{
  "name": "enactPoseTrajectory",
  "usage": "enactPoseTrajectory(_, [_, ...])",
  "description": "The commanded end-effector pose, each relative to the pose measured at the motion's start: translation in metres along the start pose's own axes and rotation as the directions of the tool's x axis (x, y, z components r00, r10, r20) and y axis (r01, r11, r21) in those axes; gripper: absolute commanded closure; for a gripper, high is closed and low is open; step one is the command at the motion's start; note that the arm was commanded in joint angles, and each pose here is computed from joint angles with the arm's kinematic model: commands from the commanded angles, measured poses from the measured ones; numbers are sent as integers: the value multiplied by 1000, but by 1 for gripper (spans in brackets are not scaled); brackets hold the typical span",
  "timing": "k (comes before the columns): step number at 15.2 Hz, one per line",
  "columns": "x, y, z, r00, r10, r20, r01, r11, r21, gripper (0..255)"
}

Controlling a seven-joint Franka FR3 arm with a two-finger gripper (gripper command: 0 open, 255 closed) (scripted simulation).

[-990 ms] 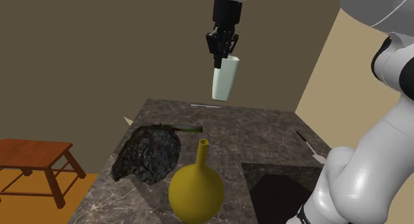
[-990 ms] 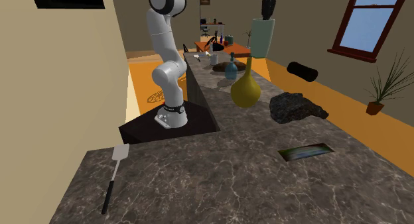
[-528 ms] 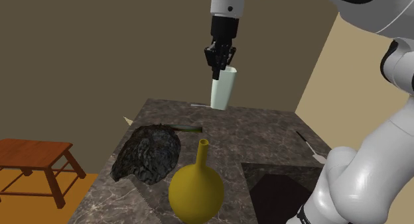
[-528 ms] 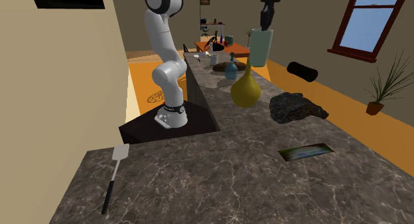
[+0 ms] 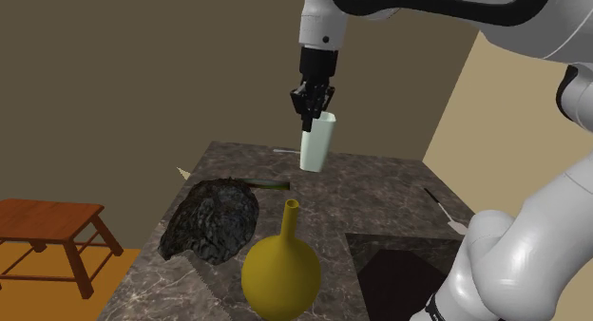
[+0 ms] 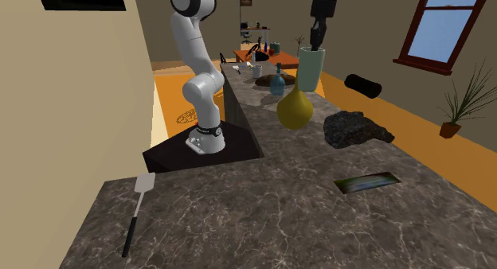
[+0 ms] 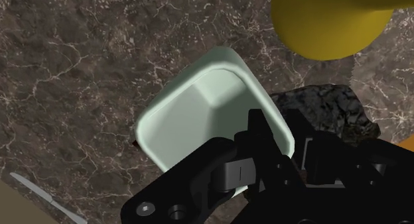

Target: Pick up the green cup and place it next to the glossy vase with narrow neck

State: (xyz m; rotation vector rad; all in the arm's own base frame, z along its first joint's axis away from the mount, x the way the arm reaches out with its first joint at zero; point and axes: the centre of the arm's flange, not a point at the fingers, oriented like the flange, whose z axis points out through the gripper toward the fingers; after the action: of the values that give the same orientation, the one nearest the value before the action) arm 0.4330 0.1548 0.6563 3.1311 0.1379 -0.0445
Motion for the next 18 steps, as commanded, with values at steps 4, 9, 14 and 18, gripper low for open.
enactPoseTrajectory(4, [1, -1, 26, 1000, 0, -1, 0, 1000, 0, 255])
enactPoseTrajectory(9, [2, -1, 53, 1000, 0, -1, 0, 1000, 0, 255])
enactPoseTrajectory(14, [3, -2, 79, 1000, 0, -1, 0, 1000, 0, 255])
enactPoseTrajectory(18, [3, -2, 100, 1000, 0, -1, 0, 1000, 0, 255])
